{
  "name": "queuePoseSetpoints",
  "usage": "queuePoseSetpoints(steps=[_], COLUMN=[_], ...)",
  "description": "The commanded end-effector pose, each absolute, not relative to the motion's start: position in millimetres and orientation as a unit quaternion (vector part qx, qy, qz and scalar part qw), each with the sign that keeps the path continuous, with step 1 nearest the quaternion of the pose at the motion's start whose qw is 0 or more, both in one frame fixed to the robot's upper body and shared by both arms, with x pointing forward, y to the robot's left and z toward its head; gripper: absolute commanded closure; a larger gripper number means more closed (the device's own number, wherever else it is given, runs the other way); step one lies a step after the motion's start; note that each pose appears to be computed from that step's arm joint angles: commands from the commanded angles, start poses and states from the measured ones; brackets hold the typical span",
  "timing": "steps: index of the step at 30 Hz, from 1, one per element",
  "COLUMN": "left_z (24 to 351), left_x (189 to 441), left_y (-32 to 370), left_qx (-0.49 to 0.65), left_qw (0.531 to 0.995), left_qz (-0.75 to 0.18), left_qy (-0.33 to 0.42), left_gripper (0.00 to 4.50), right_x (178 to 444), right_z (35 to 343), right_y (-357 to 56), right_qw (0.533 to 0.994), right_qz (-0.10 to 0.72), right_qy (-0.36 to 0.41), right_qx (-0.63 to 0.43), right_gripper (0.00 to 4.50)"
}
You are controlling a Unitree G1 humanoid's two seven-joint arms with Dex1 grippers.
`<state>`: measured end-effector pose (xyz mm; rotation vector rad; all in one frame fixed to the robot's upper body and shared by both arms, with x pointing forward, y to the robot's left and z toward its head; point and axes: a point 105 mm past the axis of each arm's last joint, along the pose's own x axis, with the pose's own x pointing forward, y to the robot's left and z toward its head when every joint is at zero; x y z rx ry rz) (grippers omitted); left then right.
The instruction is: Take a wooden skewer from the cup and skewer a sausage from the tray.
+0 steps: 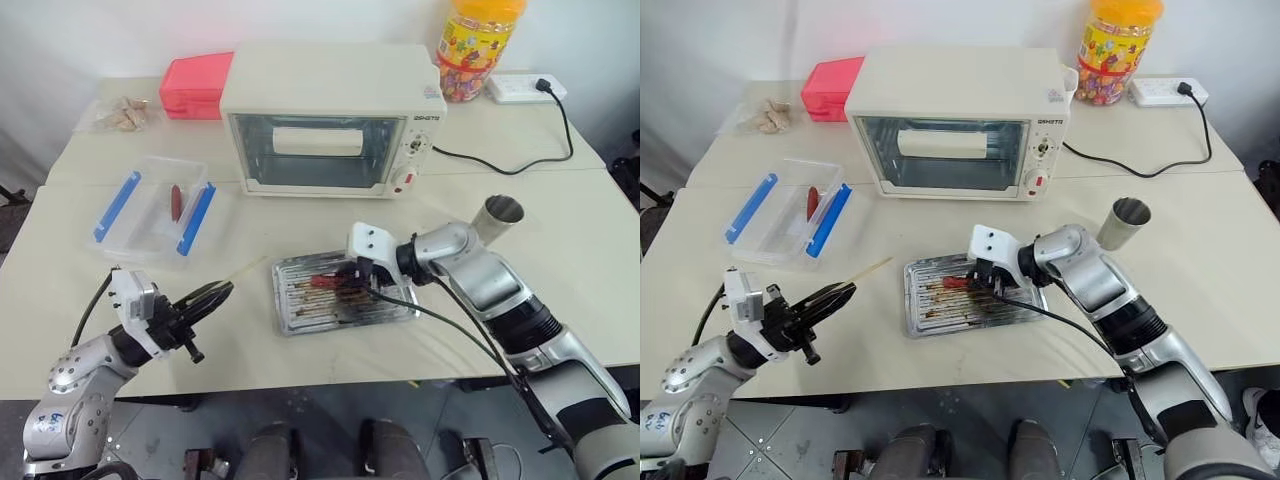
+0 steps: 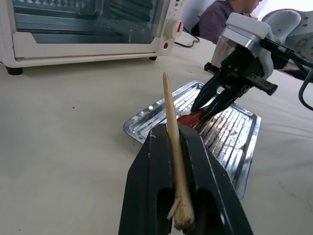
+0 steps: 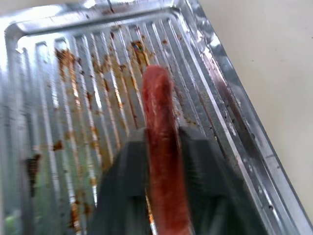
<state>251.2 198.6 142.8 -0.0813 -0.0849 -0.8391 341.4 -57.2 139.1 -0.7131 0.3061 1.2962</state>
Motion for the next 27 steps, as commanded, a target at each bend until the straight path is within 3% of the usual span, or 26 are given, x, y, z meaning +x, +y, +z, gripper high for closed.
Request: queuePoseSetpoints(steps=[1, 11, 17, 27], left_z=[151.8, 157.8, 144.0, 141.2], left_x=[248.9, 251.8, 239.4, 245.4], left_y=[194.7, 188.1, 158.9, 133.7], left_qx=[-0.026, -0.007, 0.034, 0.03], left_qw=[0.909, 0.89, 0.822, 0.783], left_qz=[-0.412, -0.452, -0.568, -0.621], left_qy=[-0.06, -0.062, -0.013, -0.012], left_gripper=[4.5, 4.5, 4.5, 4.5], right_x=[341.5, 317.3, 302.5, 282.7], right_z=[143.8, 179.4, 196.0, 202.4], right_y=[-54.3, -74.1, -103.1, -107.1], right_qw=[0.722, 0.698, 0.685, 0.667], right_qz=[0.594, 0.639, 0.64, 0.66], right_qy=[0.124, 0.094, 0.089, 0.089], right_qx=[-0.333, -0.311, -0.336, -0.335], right_gripper=[3.76, 3.76, 3.76, 3.76])
